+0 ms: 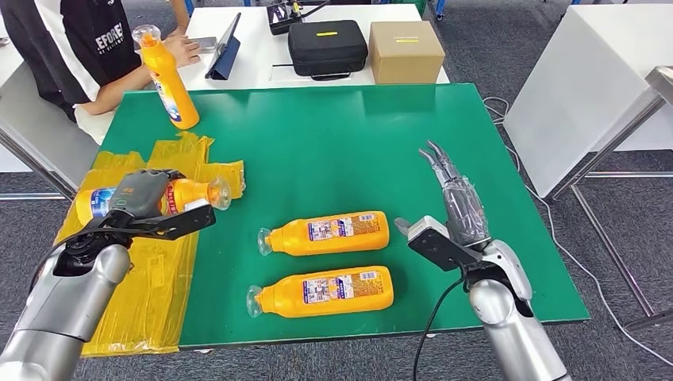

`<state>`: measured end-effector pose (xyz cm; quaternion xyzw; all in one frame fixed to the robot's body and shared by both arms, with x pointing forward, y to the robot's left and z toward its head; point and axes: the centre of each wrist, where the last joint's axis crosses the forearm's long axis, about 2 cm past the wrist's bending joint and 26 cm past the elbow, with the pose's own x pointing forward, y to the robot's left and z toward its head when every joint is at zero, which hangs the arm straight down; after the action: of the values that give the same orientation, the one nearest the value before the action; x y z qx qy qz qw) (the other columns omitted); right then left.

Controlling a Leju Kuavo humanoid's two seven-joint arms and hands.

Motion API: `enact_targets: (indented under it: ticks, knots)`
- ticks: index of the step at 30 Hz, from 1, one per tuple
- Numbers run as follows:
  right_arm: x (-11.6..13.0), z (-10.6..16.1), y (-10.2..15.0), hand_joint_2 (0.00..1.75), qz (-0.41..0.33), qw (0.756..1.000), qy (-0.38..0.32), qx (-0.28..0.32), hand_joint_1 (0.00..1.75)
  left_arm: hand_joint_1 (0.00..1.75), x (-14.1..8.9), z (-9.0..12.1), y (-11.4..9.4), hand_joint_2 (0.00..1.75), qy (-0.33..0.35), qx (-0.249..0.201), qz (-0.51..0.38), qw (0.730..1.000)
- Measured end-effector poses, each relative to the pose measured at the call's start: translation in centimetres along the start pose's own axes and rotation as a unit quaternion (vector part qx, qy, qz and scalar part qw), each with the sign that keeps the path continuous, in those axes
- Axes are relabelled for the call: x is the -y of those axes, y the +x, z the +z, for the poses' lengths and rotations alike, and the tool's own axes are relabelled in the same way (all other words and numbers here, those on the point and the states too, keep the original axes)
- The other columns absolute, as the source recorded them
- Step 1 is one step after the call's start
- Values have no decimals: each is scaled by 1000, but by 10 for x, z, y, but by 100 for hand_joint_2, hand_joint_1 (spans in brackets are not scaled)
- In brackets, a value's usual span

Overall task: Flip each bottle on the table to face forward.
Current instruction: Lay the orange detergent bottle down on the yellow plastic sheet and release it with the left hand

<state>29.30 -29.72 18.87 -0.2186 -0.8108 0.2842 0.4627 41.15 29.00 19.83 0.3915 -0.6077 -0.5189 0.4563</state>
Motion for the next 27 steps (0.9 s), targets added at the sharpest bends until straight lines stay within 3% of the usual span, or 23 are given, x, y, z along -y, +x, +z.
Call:
enact_targets:
  ticks: [9, 18, 19, 22, 23, 27]
  knots:
    - [2, -25, 0, 175, -17, 1000, 5, -5, 0, 175, 26, -8, -15, 175, -118, -35, 40, 992]
    - [-15, -33, -3, 175, -35, 999, 22, -26, 0, 171, 60, -14, -1, 175, -207, -55, 68, 975]
    - [-16, -35, -3, 175, -37, 999, 23, -27, 0, 159, 62, -15, 1, 175, -212, -55, 68, 973]
    - [-19, -39, -3, 175, -40, 998, 26, -29, 0, 73, 66, -17, 7, 175, -225, -54, 71, 970]
    - [-20, -39, -3, 175, -40, 998, 27, -31, 0, 56, 67, -18, 9, 175, -228, -54, 71, 969]
    - [-23, -40, -3, 175, -42, 998, 31, -36, 0, 56, 70, -19, 14, 175, -237, -53, 78, 967]
